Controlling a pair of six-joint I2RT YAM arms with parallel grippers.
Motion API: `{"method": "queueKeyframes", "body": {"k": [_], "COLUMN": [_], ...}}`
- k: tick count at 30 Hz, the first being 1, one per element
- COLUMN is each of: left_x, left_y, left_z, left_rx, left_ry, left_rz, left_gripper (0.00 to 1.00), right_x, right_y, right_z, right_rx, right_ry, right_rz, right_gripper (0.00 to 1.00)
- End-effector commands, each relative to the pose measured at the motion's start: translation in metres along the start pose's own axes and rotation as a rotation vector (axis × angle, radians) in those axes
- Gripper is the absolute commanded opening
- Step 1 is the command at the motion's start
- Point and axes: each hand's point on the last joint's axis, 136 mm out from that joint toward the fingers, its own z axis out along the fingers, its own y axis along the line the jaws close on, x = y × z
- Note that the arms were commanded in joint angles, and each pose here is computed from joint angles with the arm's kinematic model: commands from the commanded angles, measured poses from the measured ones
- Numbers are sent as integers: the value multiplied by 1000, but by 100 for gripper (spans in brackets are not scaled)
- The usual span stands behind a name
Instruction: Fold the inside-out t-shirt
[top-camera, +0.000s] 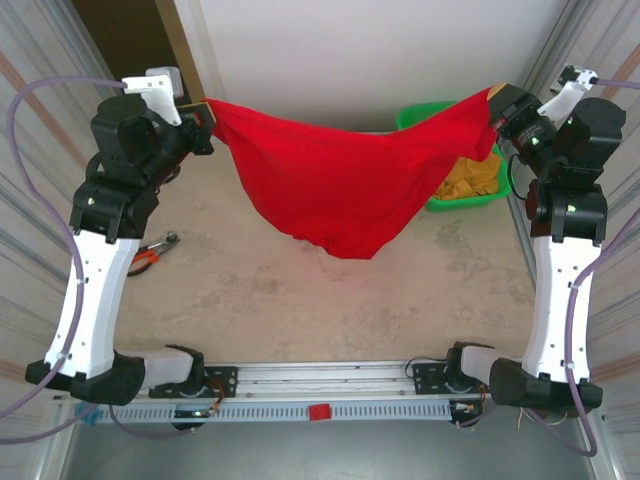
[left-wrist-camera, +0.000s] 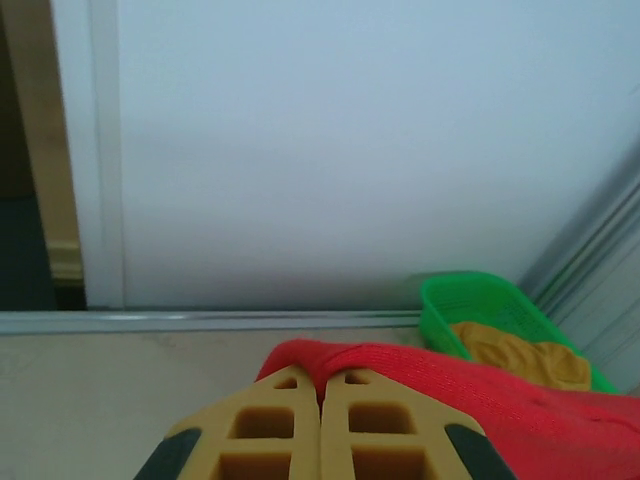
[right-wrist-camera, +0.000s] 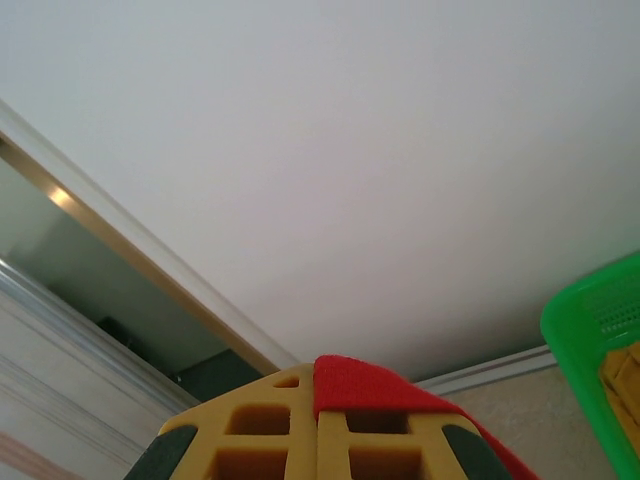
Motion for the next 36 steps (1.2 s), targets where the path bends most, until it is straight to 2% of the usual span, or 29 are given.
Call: {"method": "queueKeyframes", "body": {"k": [1,8,11,14,19,21,24,30,36], "left_x": [-17,-79,-95,-91,-56,-47,-50,-81,-106], "left_y": [3,-6,-6,1,52,75,82,63,43], "left_z": [-16,-84,-95,-67,24,56,82,75,33], "left_rx": [2,19,5,-43,-152,-159,-142,-59,-9], "left_ry": [-62,-316,-374,-309,-106,-45,-16,-106,-192], "left_rz": [-17,-55,-45,-9,-40,-101,-116,-160,-138], "left_gripper": [0,0,0,0,0,0,0,0,0], "right_x": [-18,-67,-87,-88,-63,-55,-54,-72,-83], "right_y": [19,57,72,60,11,5,10,42,76], "right_z": [-17,-55,-58,-29,44,64,85,97,78], "right_rx": [-50,-116,-155,-174,-130,-129,-127,-197,-287], "right_ry": [-51,-212,-254,-208,-68,-28,11,6,-7], "right_rz": [-1,-28,-29,29,138,148,123,112,94], "right_gripper": [0,0,0,0,0,0,0,0,0]}}
